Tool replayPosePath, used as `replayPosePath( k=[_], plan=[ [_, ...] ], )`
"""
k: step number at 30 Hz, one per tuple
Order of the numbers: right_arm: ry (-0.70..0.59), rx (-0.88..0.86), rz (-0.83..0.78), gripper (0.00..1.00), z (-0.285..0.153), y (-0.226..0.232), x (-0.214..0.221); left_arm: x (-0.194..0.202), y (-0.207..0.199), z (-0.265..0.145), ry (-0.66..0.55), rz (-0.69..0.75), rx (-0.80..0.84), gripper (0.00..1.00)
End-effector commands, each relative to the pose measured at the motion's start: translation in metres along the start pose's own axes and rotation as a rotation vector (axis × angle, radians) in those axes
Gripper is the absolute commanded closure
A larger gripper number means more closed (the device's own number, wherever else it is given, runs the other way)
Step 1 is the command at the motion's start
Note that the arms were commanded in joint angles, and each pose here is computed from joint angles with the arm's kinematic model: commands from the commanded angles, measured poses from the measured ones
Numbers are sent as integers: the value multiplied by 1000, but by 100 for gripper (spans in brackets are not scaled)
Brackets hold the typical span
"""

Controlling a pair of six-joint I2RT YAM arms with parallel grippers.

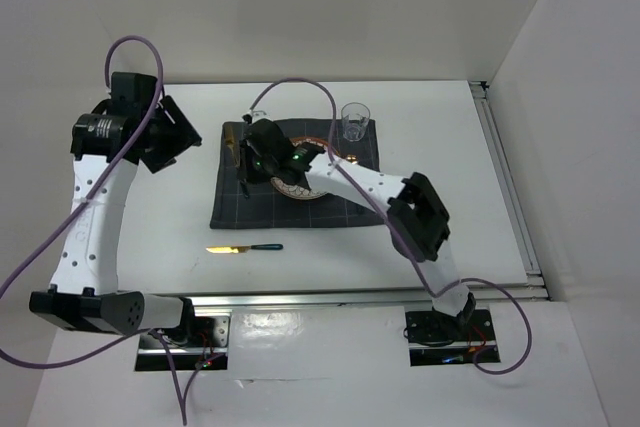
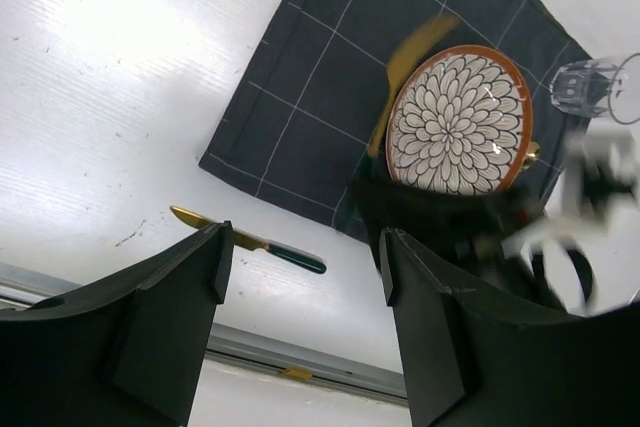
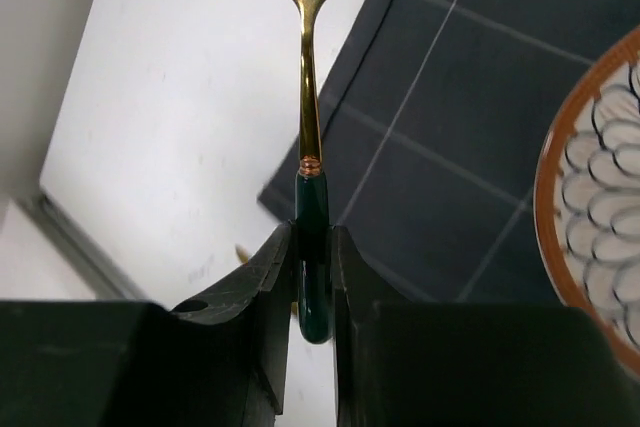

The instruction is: Set the dinner table for one person

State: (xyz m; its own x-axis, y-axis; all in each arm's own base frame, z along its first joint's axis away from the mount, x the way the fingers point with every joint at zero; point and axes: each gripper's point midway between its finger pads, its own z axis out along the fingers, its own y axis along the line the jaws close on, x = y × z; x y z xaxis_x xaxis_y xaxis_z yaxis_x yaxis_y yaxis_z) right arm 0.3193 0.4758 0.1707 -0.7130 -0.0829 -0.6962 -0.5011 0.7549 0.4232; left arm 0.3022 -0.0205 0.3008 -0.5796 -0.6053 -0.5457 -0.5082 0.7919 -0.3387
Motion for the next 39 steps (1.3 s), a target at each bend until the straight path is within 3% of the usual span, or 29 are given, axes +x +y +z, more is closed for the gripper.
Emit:
replayPosePath(
  k=[1,2,7,14,23,26,27,28,32,35,39],
  plan=[
    [-110,1,166,100,40,6,-32,-4,1,-31,-44,7,49,23],
    [-154,-18,197,100,43,16,-51,-6,-1,-33,-51,6,55,23],
    [-133,105,283,100,99,-12,-29,2,5,-41,-40,16,59,23],
    [-208,206,337,100,113,-30,-18,11,13,-39,-16,30,44,23],
    [-132,246,397,99,133,-69,1,9,13,-37,-14,61,42,23],
    [-131,247,388,83,133,-70,2,6,17,-36,-25,54,26,23],
    [-130,248,376,74,133,-70,2,6,17,-36,-26,63,26,23],
    [-124,241,376,57,133,-69,3,6,17,-36,-26,63,26,23],
    [-128,208,324,35,124,-61,-6,5,18,-36,-23,56,28,23],
    [-144,182,284,30,107,-51,-21,3,16,-38,-31,56,34,23],
    [-144,111,162,30,55,-33,-38,1,16,-40,-38,64,39,23]
  ],
)
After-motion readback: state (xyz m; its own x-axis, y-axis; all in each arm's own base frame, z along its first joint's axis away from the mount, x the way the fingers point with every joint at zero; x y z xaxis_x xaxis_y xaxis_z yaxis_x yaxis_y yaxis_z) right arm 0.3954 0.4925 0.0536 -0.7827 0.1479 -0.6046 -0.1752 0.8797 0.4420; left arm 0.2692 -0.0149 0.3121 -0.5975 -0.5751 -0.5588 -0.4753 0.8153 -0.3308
